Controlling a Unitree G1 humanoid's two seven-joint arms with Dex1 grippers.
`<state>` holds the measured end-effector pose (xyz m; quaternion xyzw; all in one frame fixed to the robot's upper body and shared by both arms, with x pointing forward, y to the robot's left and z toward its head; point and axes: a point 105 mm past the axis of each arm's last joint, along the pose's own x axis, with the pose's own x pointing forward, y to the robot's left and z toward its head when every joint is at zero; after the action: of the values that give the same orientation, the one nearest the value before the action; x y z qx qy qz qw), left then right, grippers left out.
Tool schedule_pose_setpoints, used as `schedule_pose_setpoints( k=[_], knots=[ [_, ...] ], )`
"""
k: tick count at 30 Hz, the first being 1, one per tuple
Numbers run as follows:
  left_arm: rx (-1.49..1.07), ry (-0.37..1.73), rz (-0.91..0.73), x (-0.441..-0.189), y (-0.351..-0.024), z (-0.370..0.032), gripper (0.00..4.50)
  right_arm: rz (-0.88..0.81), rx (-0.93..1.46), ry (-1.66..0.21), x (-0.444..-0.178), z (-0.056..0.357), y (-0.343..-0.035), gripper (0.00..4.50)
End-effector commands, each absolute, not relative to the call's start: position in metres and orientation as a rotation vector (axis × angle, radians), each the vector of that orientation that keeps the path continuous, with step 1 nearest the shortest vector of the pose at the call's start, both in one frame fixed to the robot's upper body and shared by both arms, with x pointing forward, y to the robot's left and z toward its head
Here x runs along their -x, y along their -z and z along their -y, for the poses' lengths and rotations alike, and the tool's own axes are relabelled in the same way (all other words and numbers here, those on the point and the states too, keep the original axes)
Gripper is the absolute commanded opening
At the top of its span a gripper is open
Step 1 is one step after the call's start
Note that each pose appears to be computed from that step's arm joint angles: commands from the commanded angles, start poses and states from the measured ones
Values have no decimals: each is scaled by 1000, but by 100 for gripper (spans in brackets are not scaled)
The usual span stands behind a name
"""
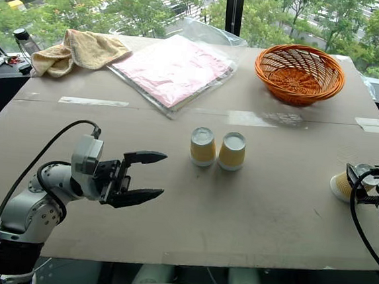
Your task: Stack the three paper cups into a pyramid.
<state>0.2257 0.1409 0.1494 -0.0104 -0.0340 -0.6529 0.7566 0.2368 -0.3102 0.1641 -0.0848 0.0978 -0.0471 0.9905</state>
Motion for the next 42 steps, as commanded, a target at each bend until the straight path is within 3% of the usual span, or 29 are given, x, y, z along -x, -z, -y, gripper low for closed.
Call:
schedule_pose_setpoints(
  k=[1, 15, 20, 24, 28, 33, 38, 42],
  knots=[
    [-6, 1469, 91, -220, -158, -138, 450, -166, 154, 132, -235, 316, -170, 441],
    [15, 1464, 100, -212, -167, -132, 450, -224, 91, 176, -244, 335, -144, 441],
    [8, 1455, 102, -214, -167, -133, 450, -209, 100, 146, -248, 333, -143, 224],
    [12, 1413, 105, -219, -166, -137, 450, -173, 110, 95, -247, 324, -150, 220],
    [22, 1232, 160, -237, -165, -150, 450, -58, 129, -52, -253, 296, -182, 220],
    [31, 1033, 188, -251, -160, -173, 450, 91, 123, -389, -272, 225, -233, 220],
    [107, 982, 148, -243, -161, -189, 450, 81, 160, -785, -282, 143, -258, 220],
    [97, 977, 123, -232, -157, -194, 450, 22, 200, -944, -286, 107, -262, 220]
  ],
)
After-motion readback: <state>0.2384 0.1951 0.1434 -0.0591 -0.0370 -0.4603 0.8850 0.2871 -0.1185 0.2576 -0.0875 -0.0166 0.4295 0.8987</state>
